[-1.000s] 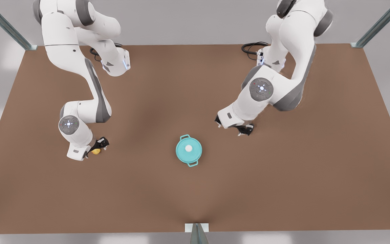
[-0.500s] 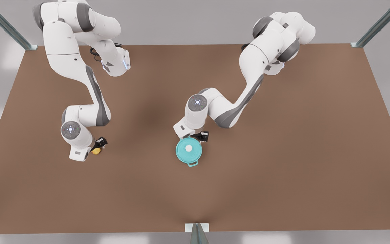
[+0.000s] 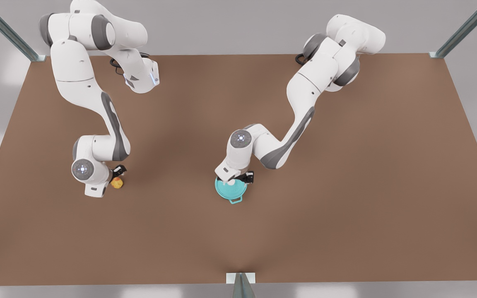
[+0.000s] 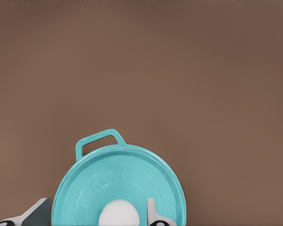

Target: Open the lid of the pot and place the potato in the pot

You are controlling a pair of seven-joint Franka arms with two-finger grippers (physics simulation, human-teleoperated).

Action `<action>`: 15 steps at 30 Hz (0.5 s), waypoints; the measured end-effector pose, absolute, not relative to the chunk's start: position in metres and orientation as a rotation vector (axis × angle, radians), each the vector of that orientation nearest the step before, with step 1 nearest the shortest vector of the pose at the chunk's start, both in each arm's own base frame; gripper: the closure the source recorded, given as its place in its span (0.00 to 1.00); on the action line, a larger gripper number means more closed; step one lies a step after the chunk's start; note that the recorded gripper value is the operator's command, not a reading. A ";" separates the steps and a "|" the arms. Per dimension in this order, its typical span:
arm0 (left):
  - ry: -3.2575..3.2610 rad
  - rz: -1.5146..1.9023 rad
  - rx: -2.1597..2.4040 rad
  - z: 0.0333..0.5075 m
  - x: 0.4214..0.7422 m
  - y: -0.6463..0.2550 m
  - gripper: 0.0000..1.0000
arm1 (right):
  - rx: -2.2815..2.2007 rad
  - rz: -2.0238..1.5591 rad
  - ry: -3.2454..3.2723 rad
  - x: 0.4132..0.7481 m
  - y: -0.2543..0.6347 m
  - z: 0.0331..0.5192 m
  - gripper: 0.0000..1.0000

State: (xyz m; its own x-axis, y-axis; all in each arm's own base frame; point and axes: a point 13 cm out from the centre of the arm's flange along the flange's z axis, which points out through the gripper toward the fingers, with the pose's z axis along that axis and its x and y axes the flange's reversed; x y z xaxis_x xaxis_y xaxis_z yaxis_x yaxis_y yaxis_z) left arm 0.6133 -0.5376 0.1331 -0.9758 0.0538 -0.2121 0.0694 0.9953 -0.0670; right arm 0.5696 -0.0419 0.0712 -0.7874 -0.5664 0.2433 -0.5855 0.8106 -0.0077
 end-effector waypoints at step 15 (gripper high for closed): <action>2.910 -0.059 0.046 0.110 0.608 -0.531 0.00 | 1.018 0.067 -2.785 0.580 -0.036 0.048 0.05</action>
State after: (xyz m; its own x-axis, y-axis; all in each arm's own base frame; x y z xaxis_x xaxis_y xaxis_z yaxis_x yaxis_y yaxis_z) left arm 0.6081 -0.5315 0.1103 -0.9731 0.0268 -0.2289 0.0361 0.9987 -0.0365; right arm 0.5799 -0.0360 0.0479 -0.7509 -0.6355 0.1798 -0.6434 0.7653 0.0179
